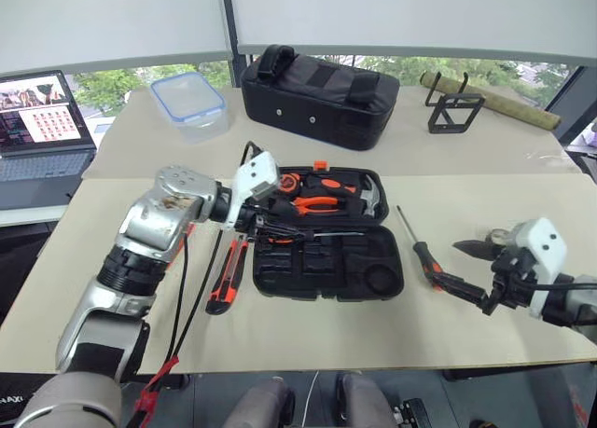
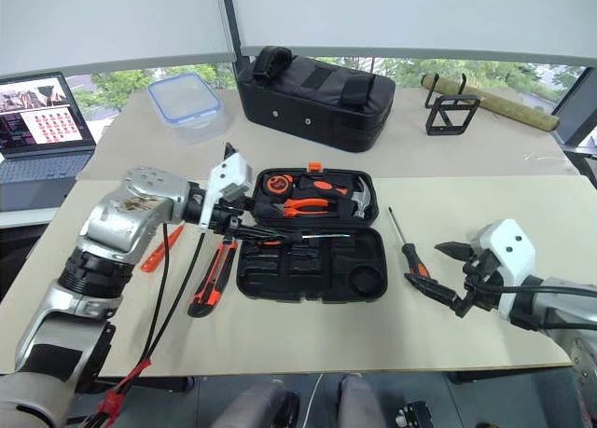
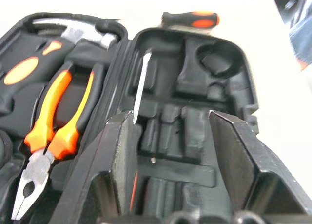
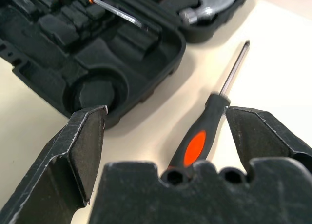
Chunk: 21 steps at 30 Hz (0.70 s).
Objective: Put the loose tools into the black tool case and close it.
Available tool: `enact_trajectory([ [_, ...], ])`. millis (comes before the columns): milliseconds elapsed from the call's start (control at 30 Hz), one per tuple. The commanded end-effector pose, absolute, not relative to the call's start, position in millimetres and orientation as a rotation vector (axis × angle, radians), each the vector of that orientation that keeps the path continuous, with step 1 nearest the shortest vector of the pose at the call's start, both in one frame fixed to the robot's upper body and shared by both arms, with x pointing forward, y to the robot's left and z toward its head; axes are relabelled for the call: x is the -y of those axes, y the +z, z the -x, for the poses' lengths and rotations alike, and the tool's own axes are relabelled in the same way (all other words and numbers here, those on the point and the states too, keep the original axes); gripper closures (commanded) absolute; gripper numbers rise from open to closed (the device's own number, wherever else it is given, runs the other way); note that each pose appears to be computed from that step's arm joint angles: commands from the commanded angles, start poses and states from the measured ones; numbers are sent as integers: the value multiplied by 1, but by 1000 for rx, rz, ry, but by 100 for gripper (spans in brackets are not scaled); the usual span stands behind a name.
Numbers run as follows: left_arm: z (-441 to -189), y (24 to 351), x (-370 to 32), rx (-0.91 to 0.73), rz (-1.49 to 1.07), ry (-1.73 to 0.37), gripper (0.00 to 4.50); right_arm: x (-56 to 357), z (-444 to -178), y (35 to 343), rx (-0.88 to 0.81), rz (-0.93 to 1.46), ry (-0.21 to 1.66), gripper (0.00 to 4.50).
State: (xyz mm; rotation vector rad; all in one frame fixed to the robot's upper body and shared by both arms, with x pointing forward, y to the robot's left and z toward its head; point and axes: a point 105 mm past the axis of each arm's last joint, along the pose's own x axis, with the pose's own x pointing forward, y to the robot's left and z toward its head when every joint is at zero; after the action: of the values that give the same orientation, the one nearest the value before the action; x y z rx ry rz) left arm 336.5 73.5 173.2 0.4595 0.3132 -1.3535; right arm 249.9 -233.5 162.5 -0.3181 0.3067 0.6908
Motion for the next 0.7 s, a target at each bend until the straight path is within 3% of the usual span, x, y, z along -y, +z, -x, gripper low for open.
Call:
enact_trajectory([
  [33, -355, 165, -68, -306, -567, -1295, 257, 231, -253, 175, -263, 342, 707, 0],
  [200, -365, 156, -60, -315, -639, -1290, 445, 223, -251, 177, -248, 352, 741, 0],
  [700, -367, 107, -53, -381, -897, -1307, 448, 206, -253, 186, -208, 364, 791, 0],
])
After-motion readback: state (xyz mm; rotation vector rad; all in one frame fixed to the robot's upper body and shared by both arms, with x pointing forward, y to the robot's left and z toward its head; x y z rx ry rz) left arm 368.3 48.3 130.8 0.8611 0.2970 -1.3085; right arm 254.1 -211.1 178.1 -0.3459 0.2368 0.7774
